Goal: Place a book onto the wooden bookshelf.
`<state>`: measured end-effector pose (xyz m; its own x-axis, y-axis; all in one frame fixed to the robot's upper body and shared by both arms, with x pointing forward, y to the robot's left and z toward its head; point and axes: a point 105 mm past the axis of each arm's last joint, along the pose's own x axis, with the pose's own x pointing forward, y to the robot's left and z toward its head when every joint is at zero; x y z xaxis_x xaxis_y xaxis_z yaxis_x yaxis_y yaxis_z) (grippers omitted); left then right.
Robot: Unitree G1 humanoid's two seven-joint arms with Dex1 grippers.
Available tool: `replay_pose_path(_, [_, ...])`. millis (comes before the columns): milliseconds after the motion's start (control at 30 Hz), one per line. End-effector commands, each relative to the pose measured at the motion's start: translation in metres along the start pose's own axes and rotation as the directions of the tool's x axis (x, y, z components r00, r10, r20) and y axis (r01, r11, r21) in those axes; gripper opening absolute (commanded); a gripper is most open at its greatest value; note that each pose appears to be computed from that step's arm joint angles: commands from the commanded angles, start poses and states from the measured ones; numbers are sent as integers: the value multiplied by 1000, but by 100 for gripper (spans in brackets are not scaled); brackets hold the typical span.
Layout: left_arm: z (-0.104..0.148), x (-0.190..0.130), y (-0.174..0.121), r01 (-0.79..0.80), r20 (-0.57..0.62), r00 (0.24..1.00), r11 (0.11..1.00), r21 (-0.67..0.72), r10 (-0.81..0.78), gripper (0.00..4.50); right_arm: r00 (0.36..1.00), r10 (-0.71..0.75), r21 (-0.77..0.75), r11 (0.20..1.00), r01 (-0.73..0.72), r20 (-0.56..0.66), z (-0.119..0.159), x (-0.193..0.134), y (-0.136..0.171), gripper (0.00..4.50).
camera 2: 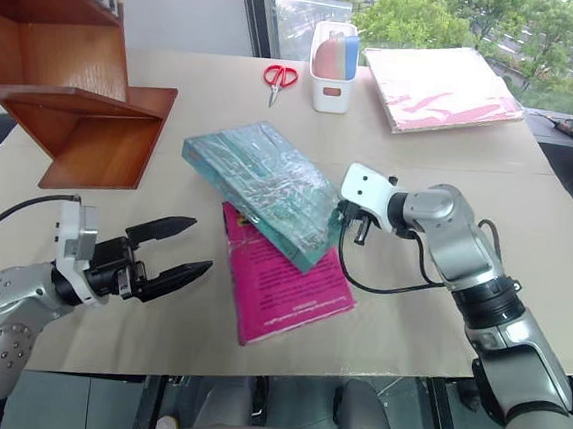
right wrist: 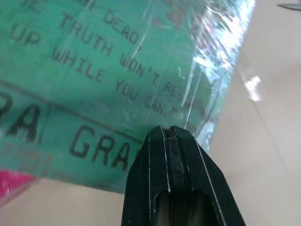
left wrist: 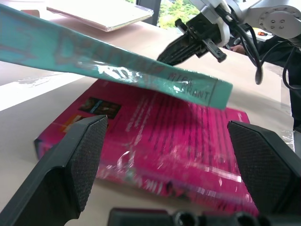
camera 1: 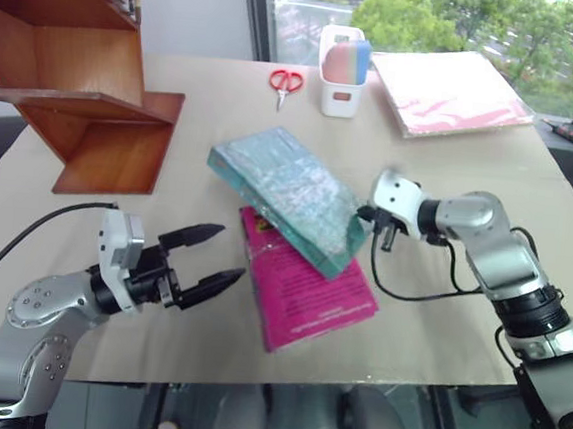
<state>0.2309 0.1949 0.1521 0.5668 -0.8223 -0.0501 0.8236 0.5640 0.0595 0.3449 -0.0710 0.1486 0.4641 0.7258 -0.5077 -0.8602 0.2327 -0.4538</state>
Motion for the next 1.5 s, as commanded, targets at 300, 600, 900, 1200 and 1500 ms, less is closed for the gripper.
replay_pose_path(300, [11, 5, -6, 22, 15, 1000, 999, 32, -23, 450, 990, -17, 26, 1000, 13, 137, 44, -19, -1, 1])
replay_pose_path(600, [6, -4, -10, 66, -35, 997, 998, 10, -65, 450, 957, -290, -62, 956, 288, -25, 10, -16, -77, 1])
replay_pose_path(900, [5, -12, -6, -6, -30, 1000, 1000, -13, 6, 450, 997, -77, -30, 997, 78, 19, -1, 7, -58, 1])
replay_pose_path(1200, [0, -19, 6, -80, -36, 996, 997, -17, 79, 450, 984, 39, -48, 998, -31, 172, 35, -7, -22, 1])
replay_pose_path(1500, [-5, -21, 23, -145, -49, 989, 988, -47, 142, 450, 979, 68, -28, 998, -63, 193, 40, -3, 1, 1])
